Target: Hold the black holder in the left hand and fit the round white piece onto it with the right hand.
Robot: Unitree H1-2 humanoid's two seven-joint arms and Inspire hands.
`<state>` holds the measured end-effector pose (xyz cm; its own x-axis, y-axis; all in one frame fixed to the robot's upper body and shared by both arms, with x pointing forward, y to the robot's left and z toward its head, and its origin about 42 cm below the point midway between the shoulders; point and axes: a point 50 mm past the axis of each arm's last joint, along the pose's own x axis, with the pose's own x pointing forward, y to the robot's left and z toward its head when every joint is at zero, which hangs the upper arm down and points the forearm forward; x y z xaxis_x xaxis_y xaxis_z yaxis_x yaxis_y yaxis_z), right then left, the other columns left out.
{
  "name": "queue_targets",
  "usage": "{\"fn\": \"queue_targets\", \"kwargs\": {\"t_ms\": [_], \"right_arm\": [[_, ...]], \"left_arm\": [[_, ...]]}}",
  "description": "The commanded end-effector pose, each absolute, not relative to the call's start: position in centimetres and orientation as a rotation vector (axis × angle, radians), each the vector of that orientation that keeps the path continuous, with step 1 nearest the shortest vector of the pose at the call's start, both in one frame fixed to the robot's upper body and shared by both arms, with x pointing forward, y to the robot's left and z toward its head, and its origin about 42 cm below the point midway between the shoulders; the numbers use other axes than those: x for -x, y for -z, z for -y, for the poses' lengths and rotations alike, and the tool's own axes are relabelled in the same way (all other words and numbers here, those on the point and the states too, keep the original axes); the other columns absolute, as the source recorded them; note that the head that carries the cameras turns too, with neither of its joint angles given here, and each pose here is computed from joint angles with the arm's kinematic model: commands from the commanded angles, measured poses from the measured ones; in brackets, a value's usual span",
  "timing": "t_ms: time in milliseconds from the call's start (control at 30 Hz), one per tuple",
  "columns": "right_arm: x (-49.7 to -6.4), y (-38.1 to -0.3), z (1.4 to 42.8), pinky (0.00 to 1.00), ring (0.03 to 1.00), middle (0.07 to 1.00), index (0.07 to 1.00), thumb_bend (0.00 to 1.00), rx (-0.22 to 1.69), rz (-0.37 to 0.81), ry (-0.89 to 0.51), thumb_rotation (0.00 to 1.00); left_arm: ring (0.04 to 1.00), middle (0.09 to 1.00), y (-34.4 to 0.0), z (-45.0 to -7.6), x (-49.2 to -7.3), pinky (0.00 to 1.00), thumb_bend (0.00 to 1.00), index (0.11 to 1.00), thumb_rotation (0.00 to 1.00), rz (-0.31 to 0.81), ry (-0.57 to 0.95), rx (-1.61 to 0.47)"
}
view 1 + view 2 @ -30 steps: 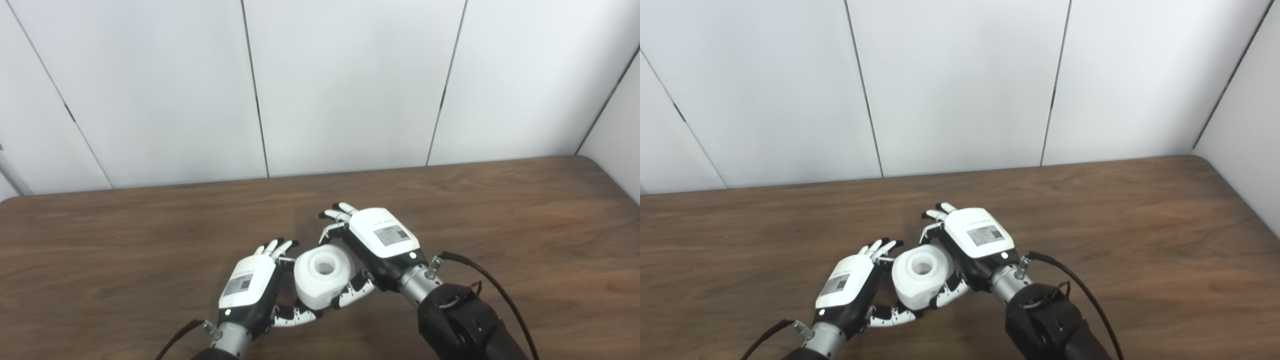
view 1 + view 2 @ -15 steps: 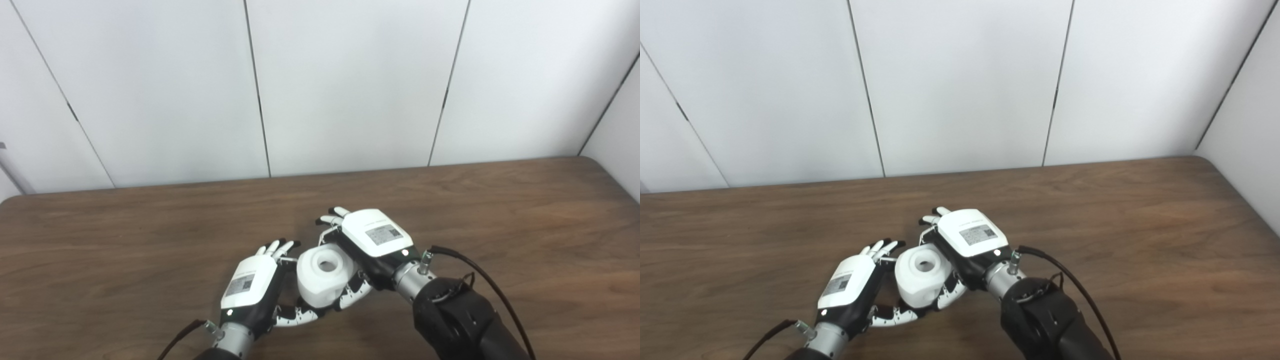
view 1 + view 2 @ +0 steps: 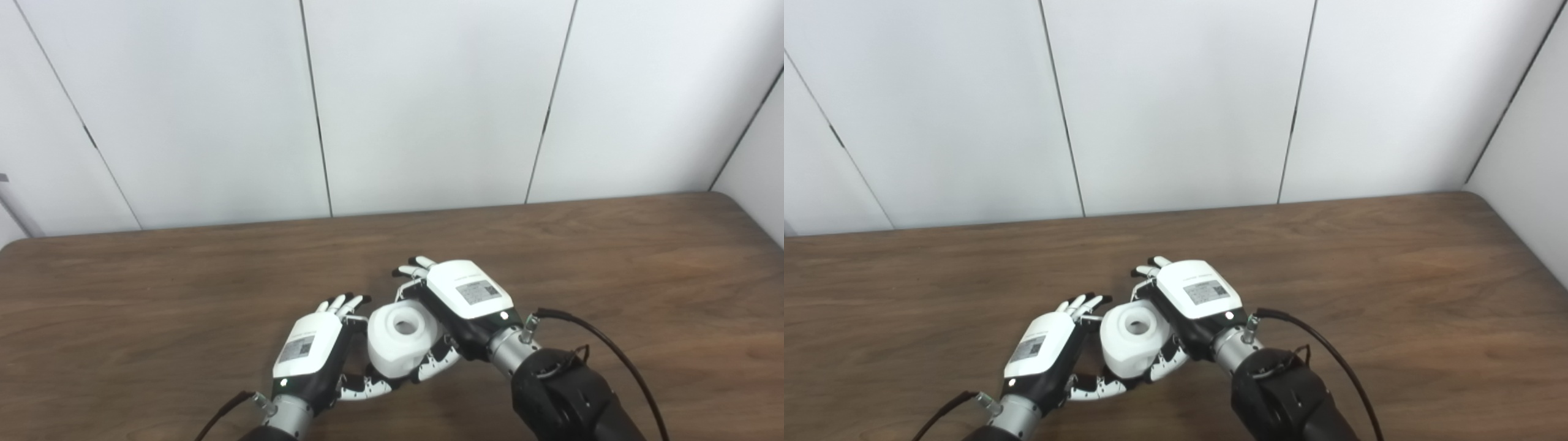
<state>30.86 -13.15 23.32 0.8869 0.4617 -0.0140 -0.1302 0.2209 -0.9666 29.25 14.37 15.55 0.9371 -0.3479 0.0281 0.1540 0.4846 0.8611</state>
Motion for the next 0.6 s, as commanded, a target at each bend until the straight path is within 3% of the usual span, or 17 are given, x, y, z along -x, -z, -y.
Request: {"fn": "queue_targets", "kwargs": {"t_ms": [0, 567], "right_arm": [[-30.21, -21.86, 13.06, 0.77, 0.945, 0.885, 0.484, 0.51, 1.295, 0.255, -0.499, 0.14], [-30.35, -21.8, 13.13, 0.77, 0.946, 0.882, 0.484, 0.51, 1.289, 0.262, -0.484, 0.14]], "left_arm": [[0.979, 0.929, -16.66, -13.38, -29.77, 1.0, 0.52, 0.482, 0.05, 0.269, 0.306, -1.005], [0.977, 0.927, -16.57, -13.5, -29.85, 1.0, 0.52, 0.482, 0.05, 0.277, 0.305, -1.001]]}}
